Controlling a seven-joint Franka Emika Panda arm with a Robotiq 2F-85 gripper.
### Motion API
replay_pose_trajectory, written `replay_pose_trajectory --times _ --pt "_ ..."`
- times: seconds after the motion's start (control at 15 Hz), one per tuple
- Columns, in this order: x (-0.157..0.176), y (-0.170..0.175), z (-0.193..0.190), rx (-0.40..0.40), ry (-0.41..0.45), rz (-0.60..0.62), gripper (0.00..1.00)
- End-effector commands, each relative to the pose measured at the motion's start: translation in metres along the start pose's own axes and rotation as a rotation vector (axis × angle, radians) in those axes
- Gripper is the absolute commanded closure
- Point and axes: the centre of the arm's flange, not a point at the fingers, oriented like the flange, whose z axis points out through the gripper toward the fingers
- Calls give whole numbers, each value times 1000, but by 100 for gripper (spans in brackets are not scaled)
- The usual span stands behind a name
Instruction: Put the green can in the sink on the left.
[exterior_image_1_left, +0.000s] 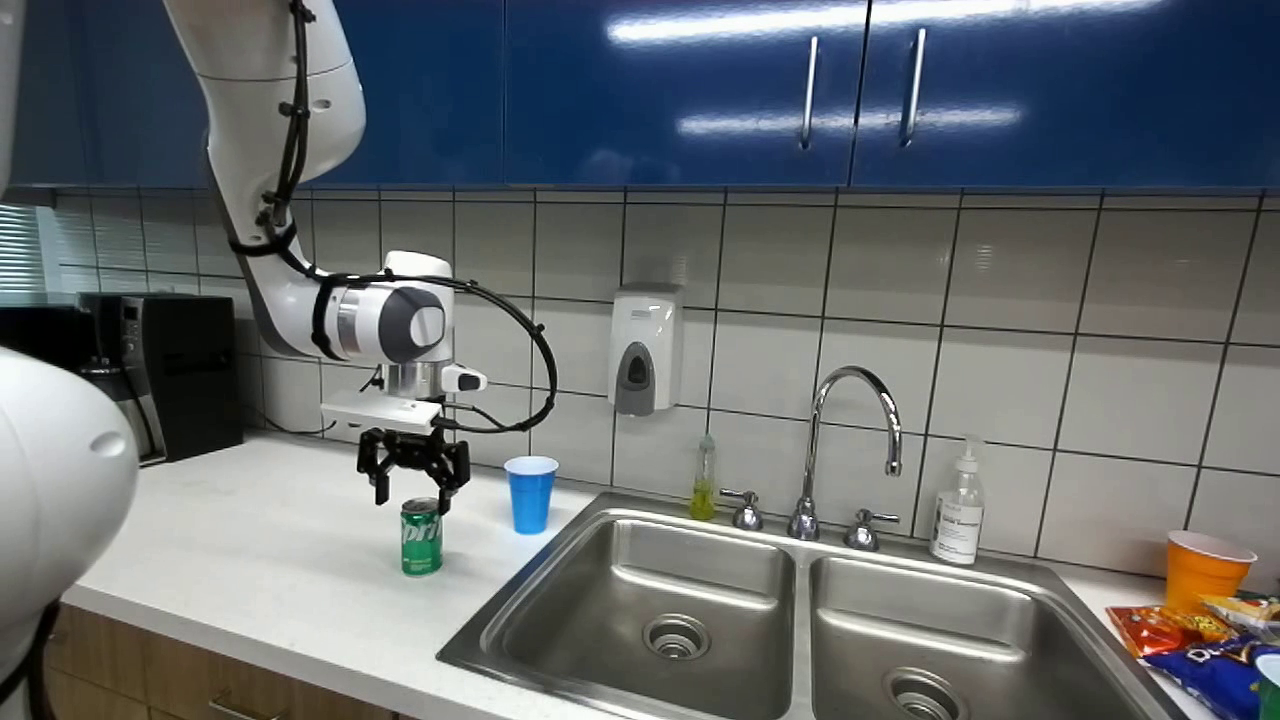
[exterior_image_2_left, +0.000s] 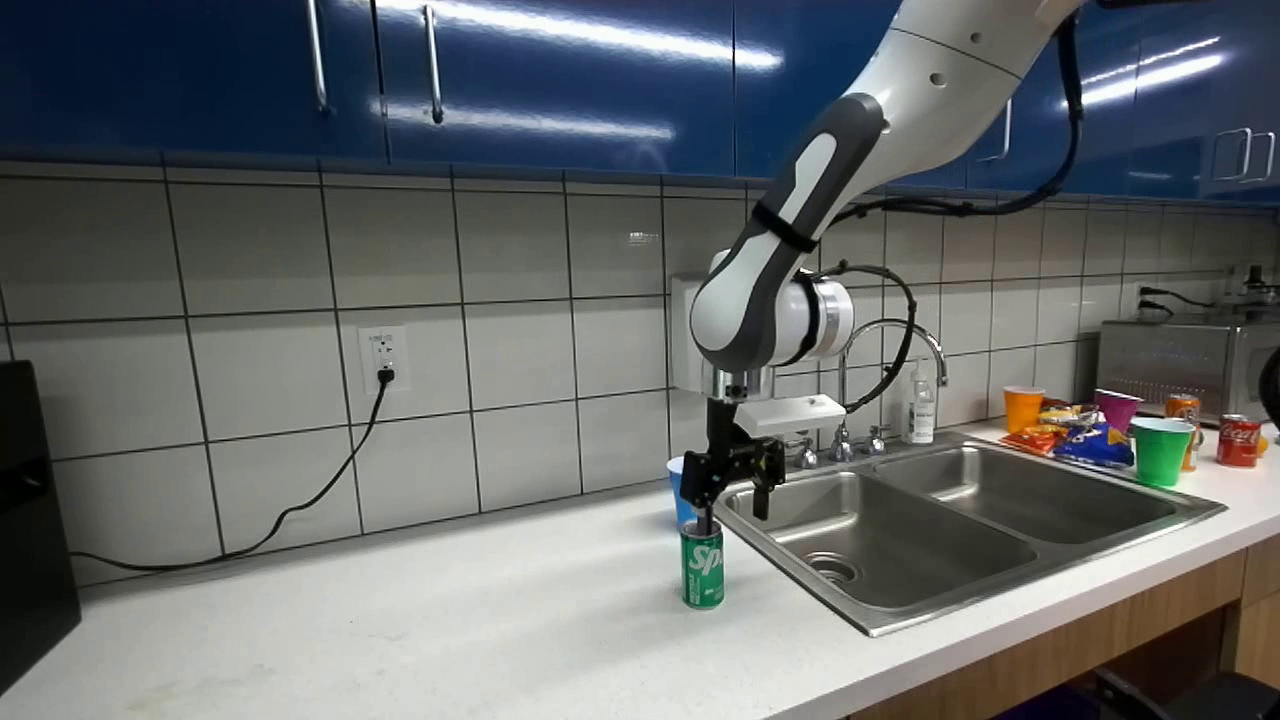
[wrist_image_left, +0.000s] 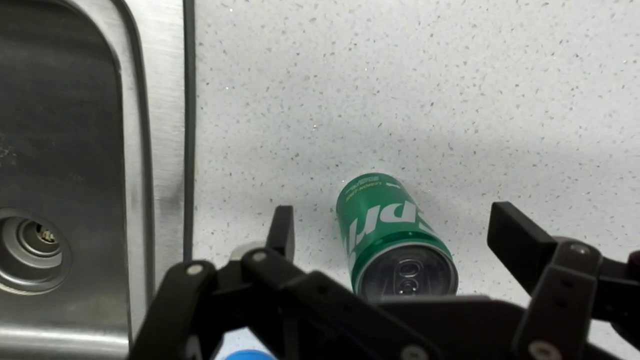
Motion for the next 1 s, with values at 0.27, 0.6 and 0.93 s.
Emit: replay_pose_trajectory --times 0.27,0.6,0.93 --pt "18 -10 13 8 3 -26 0" --pt "24 -14 22 9 -4 -34 0" --pt "29 -16 27 7 -8 -42 0"
